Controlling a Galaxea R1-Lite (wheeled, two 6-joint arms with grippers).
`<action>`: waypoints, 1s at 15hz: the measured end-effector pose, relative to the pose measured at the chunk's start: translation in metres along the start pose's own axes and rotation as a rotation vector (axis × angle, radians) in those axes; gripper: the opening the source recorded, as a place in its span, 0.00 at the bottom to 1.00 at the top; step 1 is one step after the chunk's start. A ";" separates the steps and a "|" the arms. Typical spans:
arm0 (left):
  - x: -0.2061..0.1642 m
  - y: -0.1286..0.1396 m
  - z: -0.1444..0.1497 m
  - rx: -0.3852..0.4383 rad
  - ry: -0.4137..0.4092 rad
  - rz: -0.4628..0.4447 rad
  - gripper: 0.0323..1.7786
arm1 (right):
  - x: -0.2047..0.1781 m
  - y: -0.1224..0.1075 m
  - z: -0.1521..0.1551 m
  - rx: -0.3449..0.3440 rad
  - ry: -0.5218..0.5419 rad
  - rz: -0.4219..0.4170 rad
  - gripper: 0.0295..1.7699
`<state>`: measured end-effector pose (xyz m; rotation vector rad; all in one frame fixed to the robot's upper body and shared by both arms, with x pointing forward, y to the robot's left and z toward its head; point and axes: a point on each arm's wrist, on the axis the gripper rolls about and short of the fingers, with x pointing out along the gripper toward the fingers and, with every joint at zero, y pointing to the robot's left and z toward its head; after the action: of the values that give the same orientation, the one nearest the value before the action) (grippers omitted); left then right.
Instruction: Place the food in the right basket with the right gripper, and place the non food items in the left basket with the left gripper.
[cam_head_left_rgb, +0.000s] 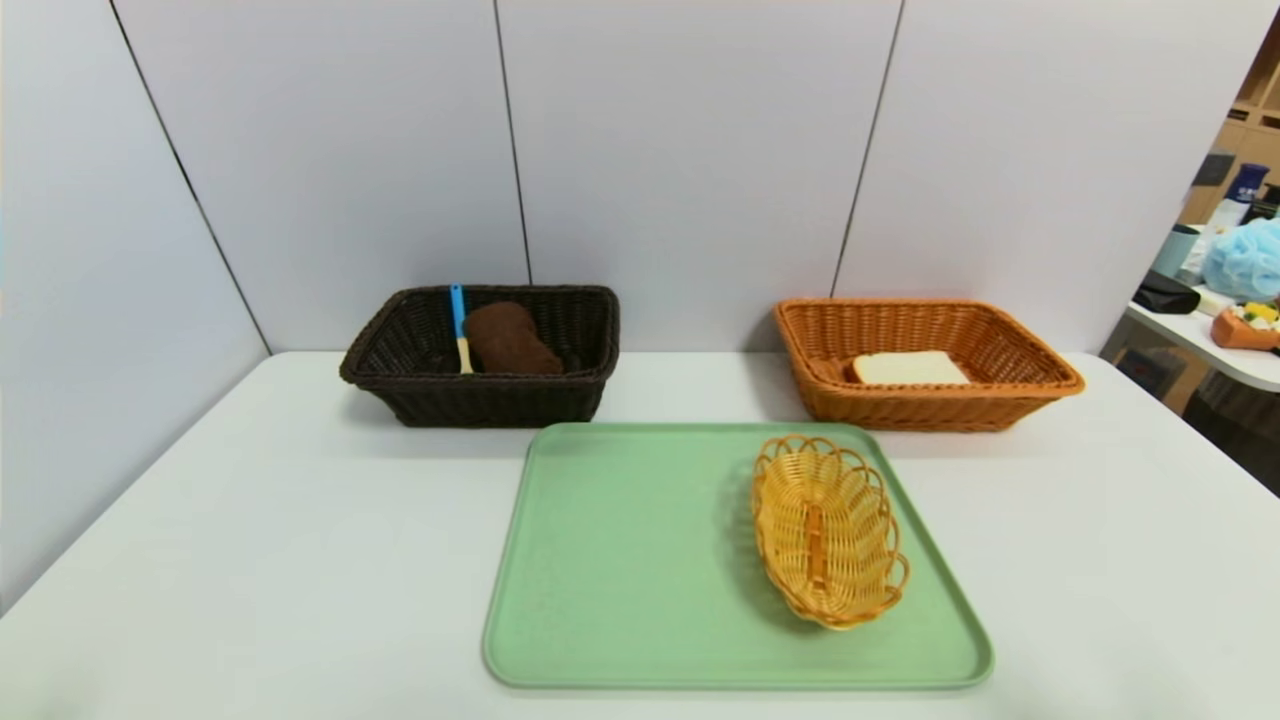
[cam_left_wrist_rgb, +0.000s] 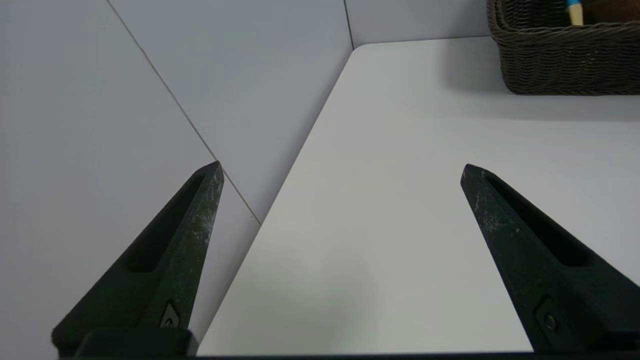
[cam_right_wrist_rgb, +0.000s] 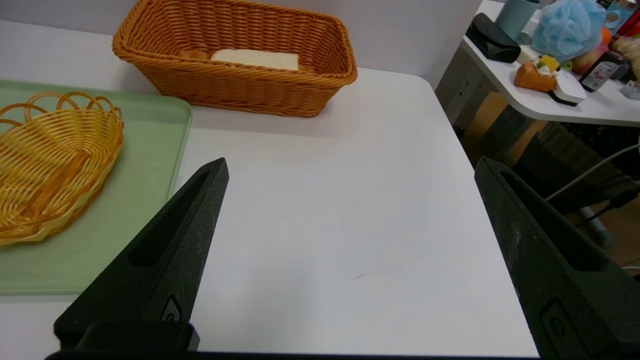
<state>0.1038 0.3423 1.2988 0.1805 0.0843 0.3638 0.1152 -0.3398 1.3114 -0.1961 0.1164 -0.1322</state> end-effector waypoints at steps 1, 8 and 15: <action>-0.004 0.001 -0.007 -0.003 -0.013 -0.019 0.95 | -0.008 0.001 -0.004 -0.001 -0.008 0.001 0.96; -0.023 0.003 -0.031 -0.040 -0.071 -0.090 0.95 | -0.045 0.004 -0.021 0.035 -0.082 0.055 0.96; -0.024 0.004 -0.033 -0.103 -0.072 -0.064 0.95 | -0.047 0.007 -0.027 0.034 -0.088 0.126 0.96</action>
<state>0.0761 0.3429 1.2684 0.0891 0.0006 0.2963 0.0667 -0.3317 1.2887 -0.1595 0.0385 -0.0003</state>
